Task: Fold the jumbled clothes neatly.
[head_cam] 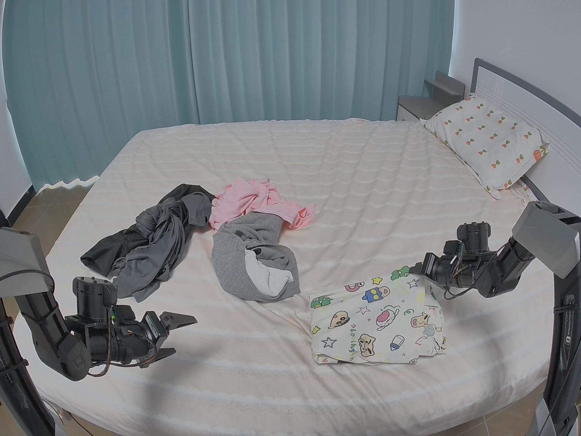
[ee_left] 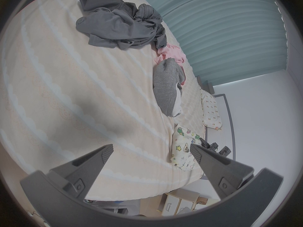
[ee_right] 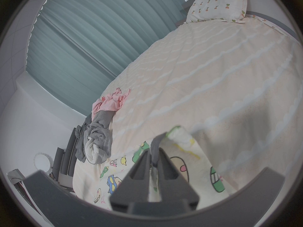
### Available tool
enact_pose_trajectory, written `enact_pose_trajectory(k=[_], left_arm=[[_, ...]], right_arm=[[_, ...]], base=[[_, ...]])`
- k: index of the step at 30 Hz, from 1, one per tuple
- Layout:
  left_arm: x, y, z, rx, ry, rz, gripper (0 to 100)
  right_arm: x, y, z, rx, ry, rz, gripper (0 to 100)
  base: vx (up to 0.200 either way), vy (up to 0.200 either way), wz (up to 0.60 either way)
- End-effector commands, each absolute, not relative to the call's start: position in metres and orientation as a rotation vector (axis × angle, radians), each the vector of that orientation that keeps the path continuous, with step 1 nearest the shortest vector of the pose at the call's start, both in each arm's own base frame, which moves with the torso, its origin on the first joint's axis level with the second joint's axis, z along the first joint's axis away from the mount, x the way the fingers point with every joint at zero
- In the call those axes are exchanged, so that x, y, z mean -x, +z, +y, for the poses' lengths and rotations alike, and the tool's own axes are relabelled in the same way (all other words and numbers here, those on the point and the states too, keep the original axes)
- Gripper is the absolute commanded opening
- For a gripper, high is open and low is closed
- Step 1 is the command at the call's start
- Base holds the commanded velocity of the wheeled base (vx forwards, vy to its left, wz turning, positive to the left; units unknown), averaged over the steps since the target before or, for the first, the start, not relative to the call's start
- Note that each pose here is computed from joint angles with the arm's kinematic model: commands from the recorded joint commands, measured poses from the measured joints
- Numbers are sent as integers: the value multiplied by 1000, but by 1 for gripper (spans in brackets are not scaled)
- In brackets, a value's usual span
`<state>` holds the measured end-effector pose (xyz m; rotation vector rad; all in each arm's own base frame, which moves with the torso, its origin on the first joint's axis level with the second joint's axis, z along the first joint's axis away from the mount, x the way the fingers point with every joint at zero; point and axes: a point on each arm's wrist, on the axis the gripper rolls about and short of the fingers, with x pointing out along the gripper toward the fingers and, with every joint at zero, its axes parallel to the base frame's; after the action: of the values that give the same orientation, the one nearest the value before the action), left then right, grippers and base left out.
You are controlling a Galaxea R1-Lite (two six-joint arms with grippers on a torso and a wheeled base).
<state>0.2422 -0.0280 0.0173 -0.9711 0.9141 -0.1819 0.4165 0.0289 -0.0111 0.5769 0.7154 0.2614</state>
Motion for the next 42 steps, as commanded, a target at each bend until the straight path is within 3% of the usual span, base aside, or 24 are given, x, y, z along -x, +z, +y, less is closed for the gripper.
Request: enact_pose_trajectory(k=[1,6,12,17,26,42], left_arm=[[-243,17,-28,972,-182,914,100],[-243,17,-28,972,-182,914,100],[-243,17,-28,972,-182,914,100],[-242,17,-28,972,-181,915,100],[-242,17,-28,970,-183,916,100],[-242,16,-29,967,-184,919,100]], right_arm=[[-410,-1,29,-571,267,709,100],[-388,25,32,-552,289,691,100],[-340,36,60,-524,356,772,100],[-318,26,78,-499,393,852,100],[-307,1,66,-462,329,927,100],[-314,-36,64,-419,348,881,100]], base=[[0,0,0],[0,0,0],[0,0,0],[0,0,0],[0,0,0],[0,0,0]])
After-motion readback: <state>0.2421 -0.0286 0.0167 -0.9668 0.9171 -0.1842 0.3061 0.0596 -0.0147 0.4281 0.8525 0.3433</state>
